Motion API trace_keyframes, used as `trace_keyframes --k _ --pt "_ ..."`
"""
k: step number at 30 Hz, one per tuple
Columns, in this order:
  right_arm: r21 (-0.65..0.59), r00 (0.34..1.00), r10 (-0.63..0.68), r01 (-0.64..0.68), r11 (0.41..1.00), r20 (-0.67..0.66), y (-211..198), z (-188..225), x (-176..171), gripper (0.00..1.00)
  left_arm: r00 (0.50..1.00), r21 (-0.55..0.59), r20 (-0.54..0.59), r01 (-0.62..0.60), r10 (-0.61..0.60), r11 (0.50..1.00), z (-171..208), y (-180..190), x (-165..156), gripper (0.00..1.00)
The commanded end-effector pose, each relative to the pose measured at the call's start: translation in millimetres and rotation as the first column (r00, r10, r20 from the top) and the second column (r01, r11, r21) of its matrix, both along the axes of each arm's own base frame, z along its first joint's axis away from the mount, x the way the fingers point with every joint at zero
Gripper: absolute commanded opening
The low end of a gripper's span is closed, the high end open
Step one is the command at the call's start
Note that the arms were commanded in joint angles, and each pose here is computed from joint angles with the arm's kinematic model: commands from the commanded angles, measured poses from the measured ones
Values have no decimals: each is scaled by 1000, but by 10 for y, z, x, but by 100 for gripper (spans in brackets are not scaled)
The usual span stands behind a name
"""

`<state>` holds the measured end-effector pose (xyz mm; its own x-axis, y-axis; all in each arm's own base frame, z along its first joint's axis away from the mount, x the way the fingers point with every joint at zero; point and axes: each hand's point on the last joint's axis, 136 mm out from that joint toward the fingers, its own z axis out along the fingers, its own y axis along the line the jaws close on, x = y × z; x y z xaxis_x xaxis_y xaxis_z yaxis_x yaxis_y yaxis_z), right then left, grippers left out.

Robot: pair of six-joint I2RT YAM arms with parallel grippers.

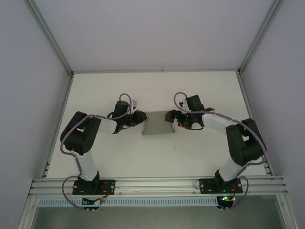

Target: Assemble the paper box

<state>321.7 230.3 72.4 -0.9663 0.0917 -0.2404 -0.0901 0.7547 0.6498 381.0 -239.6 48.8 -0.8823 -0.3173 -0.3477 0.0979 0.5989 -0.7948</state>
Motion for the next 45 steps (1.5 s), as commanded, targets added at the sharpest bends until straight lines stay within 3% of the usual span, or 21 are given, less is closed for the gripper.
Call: trace_keyframes --k 1,6,13,20,22,23,24,25,28,32,35,41,45 --pt "113 999 43 -41 993 -15 164 102 53 98 982 7 -189 -11 12 1000 -547 140 -286 19" --pt "206 995 73 -58 977 -63 291 38 94 90 984 -45 -181 2 -10 999 -541 98 -264 19" --pt "304 993 119 -110 946 -9 426 219 155 59 989 -66 -143 14 -24 998 -450 65 -216 21" --pt "254 994 98 -104 962 38 324 357 120 43 998 -115 16 61 -60 991 133 -52 -31 34" --pt "262 993 101 -114 958 60 311 448 87 43 995 -102 69 81 -74 991 359 -82 12 48" --pt "264 993 97 -111 958 66 301 491 70 45 992 -83 93 92 -84 992 458 -101 18 64" --pt "262 993 92 -108 959 72 285 536 56 45 989 -52 117 97 -90 994 550 -107 18 95" --pt "256 993 87 -104 961 79 263 587 38 46 984 -5 147 100 -99 995 644 -106 6 100" --pt "190 996 21 -37 981 87 105 693 35 46 959 183 269 36 -85 983 939 -29 -26 100" --pt "63 992 -104 100 993 71 -239 812 2 48 840 432 520 -98 -159 896 1453 -10 -189 100" --pt "43 982 -185 183 982 44 -432 963 -56 48 676 552 653 -116 -341 826 1694 -219 -438 100" --pt "128 915 -372 392 911 -154 -748 1243 -167 46 384 726 678 -219 -626 652 1707 -628 -802 100" --pt "204 877 -367 439 875 -311 -774 1311 -252 44 217 751 660 -209 -719 626 1667 -901 -1013 100"
